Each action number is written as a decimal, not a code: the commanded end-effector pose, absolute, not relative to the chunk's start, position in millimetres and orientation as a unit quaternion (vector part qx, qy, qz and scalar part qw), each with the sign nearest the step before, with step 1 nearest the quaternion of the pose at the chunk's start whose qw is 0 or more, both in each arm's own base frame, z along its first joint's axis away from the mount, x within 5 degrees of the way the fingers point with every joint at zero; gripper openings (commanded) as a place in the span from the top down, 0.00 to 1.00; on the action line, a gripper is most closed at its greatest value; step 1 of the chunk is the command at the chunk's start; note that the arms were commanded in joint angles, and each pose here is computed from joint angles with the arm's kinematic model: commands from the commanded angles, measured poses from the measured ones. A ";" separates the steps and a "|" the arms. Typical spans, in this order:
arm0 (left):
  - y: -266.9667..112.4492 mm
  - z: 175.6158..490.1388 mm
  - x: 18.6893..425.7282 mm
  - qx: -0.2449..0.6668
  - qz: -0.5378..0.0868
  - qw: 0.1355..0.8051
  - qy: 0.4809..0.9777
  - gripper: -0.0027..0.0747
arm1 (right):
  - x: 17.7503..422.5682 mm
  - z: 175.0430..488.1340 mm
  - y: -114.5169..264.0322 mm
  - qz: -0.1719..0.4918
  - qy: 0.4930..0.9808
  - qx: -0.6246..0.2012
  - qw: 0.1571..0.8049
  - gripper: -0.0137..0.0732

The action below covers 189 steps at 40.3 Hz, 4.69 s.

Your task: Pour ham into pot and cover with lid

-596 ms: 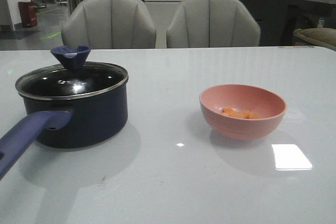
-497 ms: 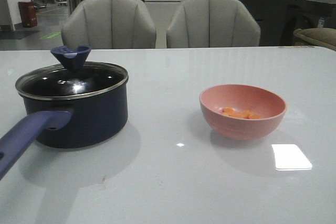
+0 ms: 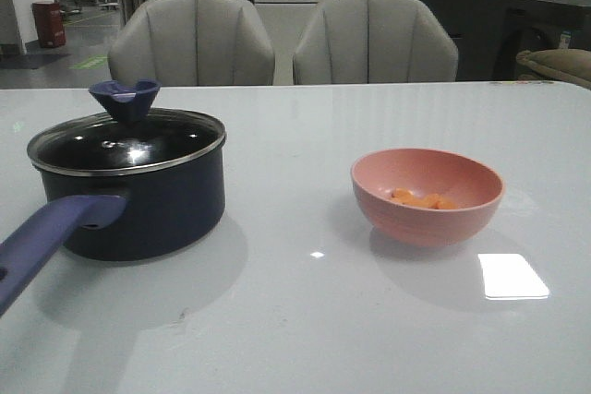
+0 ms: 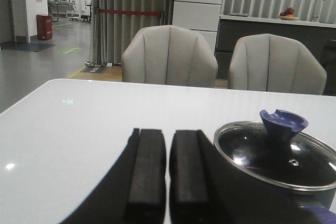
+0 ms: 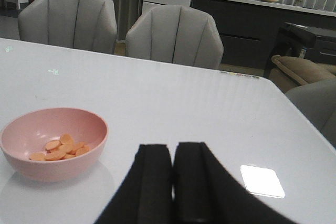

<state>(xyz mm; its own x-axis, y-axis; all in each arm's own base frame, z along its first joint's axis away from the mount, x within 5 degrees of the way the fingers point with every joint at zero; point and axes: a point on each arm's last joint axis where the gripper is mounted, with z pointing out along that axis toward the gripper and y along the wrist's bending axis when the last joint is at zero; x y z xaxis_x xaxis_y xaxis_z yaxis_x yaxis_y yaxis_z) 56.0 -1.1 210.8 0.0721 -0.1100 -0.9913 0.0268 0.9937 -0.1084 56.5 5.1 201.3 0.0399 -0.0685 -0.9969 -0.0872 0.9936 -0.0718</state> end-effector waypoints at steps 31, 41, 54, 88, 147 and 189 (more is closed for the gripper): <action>-2.2 317.6 44.6 -0.026 -0.054 0.744 0.665 0.80 | 54.0 211.3 4.9 0.000 0.654 -0.058 0.754 0.66; -2.8 319.4 57.1 -0.030 -0.058 0.720 0.691 0.80 | 54.0 211.3 4.9 0.000 0.654 -0.058 0.754 0.66; -3.0 314.6 67.2 -0.031 -0.056 0.695 0.716 0.49 | 54.0 211.3 4.9 0.000 0.654 -0.058 0.754 0.66; -45.6 362.6 217.5 0.036 -0.098 0.431 0.896 0.13 | 54.0 211.3 4.9 0.000 0.654 -0.058 0.754 0.66; -155.5 303.2 371.1 0.040 -0.064 0.216 0.973 0.13 | 54.0 211.3 4.9 0.000 0.654 -0.058 0.754 0.66; -151.8 350.1 364.4 0.070 -0.060 0.240 0.966 0.61 | 54.0 211.3 4.9 0.000 0.654 -0.058 0.754 0.66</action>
<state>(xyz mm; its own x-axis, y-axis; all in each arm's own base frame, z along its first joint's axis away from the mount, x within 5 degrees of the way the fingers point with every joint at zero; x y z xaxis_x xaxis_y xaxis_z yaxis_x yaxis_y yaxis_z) 377.4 -155.9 293.2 -0.9415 0.0884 -0.3252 0.1151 0.9913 -0.0637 56.5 5.1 201.3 0.0399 -0.0685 -0.9969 -0.0872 0.9936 -0.0718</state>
